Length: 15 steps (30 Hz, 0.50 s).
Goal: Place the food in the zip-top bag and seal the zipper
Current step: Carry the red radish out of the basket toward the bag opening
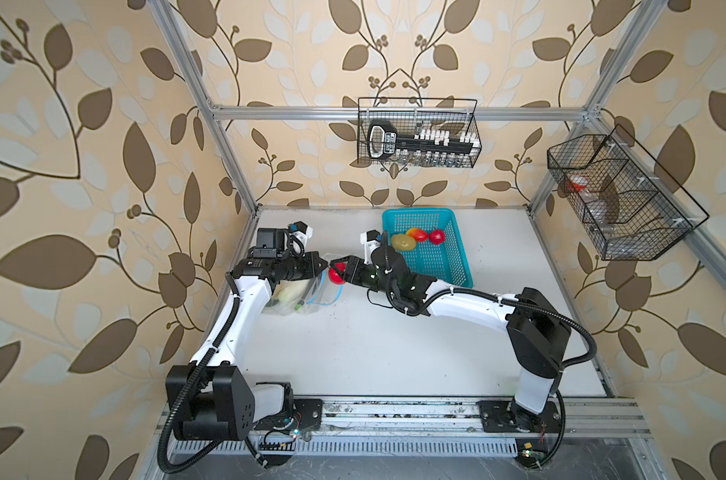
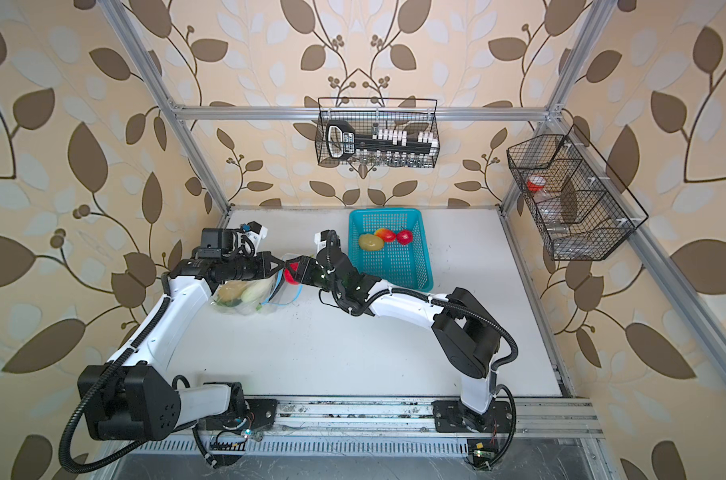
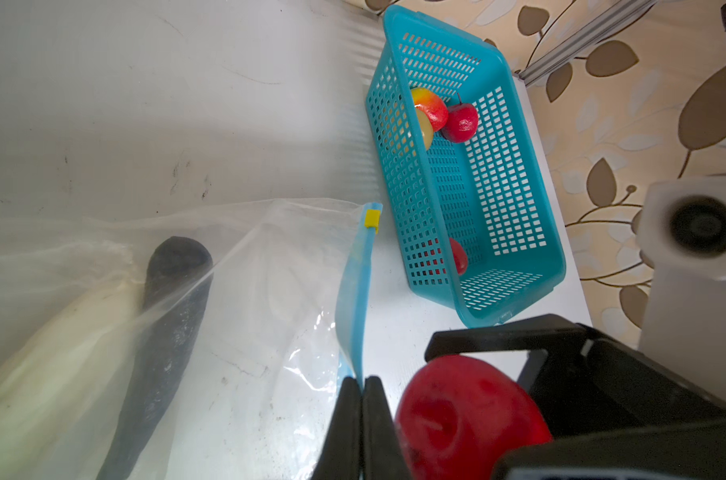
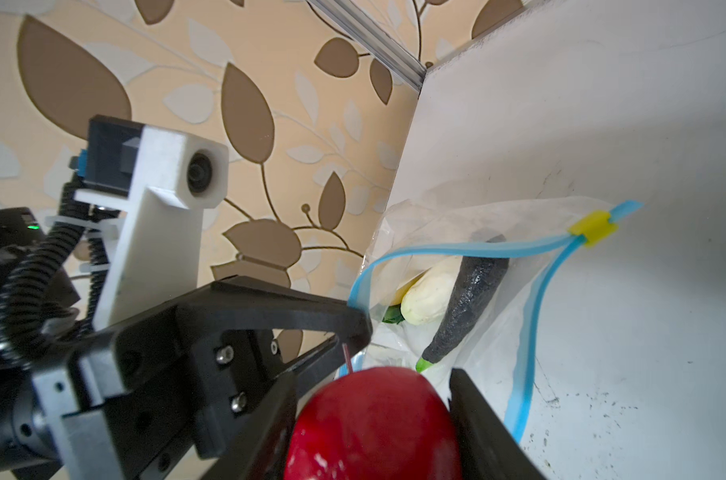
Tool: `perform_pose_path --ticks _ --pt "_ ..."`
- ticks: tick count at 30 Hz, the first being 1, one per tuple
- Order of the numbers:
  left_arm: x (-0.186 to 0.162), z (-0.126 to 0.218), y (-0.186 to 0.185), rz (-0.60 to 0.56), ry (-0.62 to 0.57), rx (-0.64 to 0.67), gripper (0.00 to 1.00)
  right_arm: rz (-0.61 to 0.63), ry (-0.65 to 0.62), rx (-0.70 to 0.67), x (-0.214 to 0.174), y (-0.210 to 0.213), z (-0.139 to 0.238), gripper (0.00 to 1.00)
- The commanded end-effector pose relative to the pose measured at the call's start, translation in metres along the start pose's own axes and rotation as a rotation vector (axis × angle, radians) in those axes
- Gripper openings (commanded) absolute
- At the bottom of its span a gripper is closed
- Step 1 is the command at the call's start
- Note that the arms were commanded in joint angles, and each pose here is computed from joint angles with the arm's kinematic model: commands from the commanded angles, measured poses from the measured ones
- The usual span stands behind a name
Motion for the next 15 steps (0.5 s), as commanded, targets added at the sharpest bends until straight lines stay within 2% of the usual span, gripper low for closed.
perform_pose_path --ticks 1,15 --pt "0.012 0.018 -0.017 -0.026 -0.052 -0.057 0.0 0.006 0.004 -0.019 -0.005 -0.001 -0.011 0.17" --pt "0.017 0.029 -0.029 -0.025 -0.069 -0.089 0.0 -0.006 0.031 -0.022 -0.019 -0.001 -0.03 0.16"
Point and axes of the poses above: each gripper's point midway between its finger pads, its own z axis back along the fingers, its own y axis along the line the jaws close on, x = y × z, the point moved 7 cm from there along z, back along the fingers, and after that the axes turned 5 degrees about z, right-handed, at the moved point
